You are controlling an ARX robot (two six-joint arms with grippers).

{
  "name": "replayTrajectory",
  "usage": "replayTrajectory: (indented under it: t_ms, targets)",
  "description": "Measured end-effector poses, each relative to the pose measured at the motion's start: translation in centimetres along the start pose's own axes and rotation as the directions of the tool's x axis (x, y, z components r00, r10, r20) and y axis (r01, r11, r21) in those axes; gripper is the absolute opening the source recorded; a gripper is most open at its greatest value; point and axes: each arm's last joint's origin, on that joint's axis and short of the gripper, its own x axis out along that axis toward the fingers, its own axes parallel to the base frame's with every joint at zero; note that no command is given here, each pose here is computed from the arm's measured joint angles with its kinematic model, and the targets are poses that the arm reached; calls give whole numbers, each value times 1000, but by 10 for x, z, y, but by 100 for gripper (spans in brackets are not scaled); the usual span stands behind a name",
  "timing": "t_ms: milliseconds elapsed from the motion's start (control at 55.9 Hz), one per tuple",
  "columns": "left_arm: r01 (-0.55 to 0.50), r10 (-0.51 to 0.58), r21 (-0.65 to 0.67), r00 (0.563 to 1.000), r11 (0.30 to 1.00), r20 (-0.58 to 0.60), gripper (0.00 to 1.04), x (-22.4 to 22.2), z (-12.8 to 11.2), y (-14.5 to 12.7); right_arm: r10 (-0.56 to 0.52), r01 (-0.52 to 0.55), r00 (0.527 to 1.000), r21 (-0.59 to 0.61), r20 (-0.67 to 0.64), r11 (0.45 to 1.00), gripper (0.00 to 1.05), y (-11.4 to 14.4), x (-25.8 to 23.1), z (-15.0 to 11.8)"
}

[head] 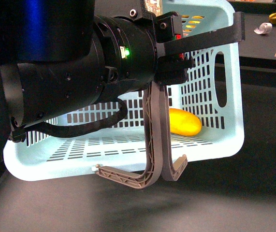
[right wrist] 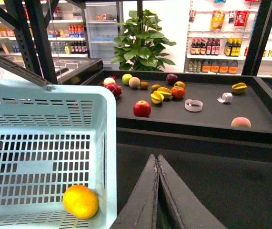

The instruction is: Pick mango with right arm and hold basket with left

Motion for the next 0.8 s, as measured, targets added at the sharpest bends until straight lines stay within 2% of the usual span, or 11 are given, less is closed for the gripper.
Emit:
replayTrajectory:
  t_ms: [304, 376, 769, 805]
  targets:
    - [-1, 1, 0, 1000, 1000, 1, 6, 0, 0, 0, 1, -1, 1000, 0, -2, 1000, 2, 0, -5, -1]
    - [-2, 2, 0, 1000, 1000, 1, 6, 0, 0, 0, 3, -3, 999, -1, -36, 1000, 2, 0, -11, -5]
    - [0, 0, 0, 1000, 1000, 0, 6, 0, 0, 0, 3, -3, 1000, -1, -7, 1000, 2, 0, -14, -3]
    - [0, 0, 0, 1000, 1000, 0, 6, 0, 0, 0, 3, -3, 1000, -3, -7, 1000, 6, 0, -14, -3]
